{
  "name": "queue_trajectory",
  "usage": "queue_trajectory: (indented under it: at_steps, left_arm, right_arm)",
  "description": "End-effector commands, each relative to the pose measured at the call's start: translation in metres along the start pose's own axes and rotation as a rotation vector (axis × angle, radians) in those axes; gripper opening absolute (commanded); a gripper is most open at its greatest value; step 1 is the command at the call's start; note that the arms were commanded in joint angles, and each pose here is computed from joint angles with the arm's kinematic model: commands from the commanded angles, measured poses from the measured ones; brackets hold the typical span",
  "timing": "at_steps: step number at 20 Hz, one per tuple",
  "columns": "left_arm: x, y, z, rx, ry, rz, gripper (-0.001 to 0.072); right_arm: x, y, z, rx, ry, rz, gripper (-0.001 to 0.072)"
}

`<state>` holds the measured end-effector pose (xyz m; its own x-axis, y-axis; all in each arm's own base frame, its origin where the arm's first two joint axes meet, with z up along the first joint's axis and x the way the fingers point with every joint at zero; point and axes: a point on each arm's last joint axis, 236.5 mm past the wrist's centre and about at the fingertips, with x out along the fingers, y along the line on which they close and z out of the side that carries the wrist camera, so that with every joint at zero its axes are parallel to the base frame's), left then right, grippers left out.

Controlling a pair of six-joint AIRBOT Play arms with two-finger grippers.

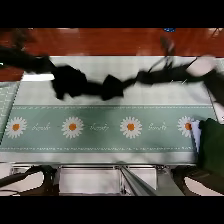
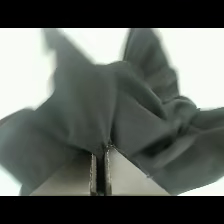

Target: Fold the shirts.

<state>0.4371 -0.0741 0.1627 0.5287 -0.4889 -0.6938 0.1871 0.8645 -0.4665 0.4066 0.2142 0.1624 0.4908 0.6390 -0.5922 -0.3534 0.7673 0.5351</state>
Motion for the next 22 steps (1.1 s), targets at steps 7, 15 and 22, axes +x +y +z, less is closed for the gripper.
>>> queue_trajectory:
  at_steps: [7, 15, 22]
  left_arm:
    - [-0.273, -0.163, 0.042, 0.358, -0.689, 0.019, 0.0023]
    - [-0.277, -0.185, -0.067, 0.439, -0.429, 0.022, 0.0023]
    - [-0.171, -0.121, -0.109, 0.190, -0.123, -0.059, 0.0023]
  right_arm:
    - [-0.299, 0.148, 0.086, -0.473, -0.547, -0.151, 0.0022]
    - [-0.328, 0.131, 0.017, -0.463, -0.399, -0.261, 0.0023]
    - [-0.240, 0.056, -0.016, -0.318, -0.110, -0.317, 0.0022]
